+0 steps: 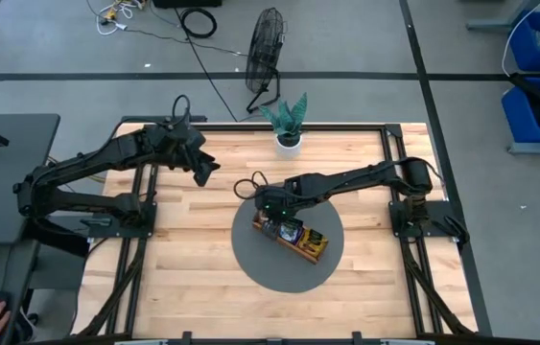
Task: Pick & Place Tea
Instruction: Put the brown tea bag into the left section of the wooden organizer, then return to home position
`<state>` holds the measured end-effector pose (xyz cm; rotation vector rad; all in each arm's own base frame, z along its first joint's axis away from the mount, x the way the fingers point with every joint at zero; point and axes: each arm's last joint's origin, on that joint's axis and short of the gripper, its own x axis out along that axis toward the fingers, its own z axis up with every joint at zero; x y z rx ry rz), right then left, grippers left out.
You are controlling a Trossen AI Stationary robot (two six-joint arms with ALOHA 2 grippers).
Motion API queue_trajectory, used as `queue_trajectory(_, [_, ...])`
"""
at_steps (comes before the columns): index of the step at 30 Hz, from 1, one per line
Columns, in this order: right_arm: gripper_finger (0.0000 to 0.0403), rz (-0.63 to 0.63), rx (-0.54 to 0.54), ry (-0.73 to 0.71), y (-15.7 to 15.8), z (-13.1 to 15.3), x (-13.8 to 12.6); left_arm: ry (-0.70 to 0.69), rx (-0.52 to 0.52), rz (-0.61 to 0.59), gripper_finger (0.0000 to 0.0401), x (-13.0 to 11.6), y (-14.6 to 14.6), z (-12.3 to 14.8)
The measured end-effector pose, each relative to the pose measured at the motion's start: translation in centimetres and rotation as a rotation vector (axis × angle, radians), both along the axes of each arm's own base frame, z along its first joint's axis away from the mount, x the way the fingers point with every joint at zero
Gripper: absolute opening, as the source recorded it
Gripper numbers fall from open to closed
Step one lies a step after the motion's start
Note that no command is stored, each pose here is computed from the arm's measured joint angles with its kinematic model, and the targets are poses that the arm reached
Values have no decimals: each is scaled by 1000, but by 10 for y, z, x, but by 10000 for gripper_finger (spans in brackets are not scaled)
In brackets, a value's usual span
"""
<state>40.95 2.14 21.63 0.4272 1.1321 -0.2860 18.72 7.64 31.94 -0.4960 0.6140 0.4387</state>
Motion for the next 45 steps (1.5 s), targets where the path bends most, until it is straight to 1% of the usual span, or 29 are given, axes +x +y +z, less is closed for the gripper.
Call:
queue_trajectory(6, [0, 11, 9, 30, 1, -10, 2, 1, 0, 0, 165, 0, 0, 0])
queue_trajectory(12, [0, 18, 2, 14, 9, -13, 5, 2, 0, -1, 165, 0, 0, 0])
queue_trajectory(16, [12, 26, 17, 19, 9, -15, 5, 2, 0, -1, 165, 0, 0, 0])
queue_trajectory(21, [42, -2, 23, -8, 9, -8, 5, 1, 0, -3, 165, 0, -1, 0])
queue_trajectory(24, [67, -2, 23, -34, 9, -2, 4, 2, -1, -4, 165, 0, -1, 0])
queue_trajectory(31, [145, 9, 40, -22, 11, -1, 2, -3, -5, -13, 165, -1, -1, 0])
queue_trajectory(32, [154, 11, 44, -35, 12, 2, 2, -10, -2, -14, 165, -1, -1, 1])
queue_trajectory(35, [168, 34, 65, -148, 16, 19, 4, -55, 16, -14, 165, -2, -2, 6])
queue_trajectory(38, [162, 52, 47, -287, 19, 41, 5, -152, 59, -14, 165, -6, -6, 19])
queue_trajectory(40, [142, 45, 46, -343, 18, 53, 3, -228, 94, -21, 165, -10, -10, 29])
queue_trajectory(42, [103, 33, 47, -367, 13, 62, 1, -292, 127, -42, 165, -16, -16, 38])
queue_trajectory(44, [44, 26, 42, -367, 8, 67, -3, -337, 142, -57, 165, -24, -21, 44])
queue_trajectory(45, [23, 29, 35, -379, 7, 70, -4, -352, 147, -64, 165, -28, -24, 47])
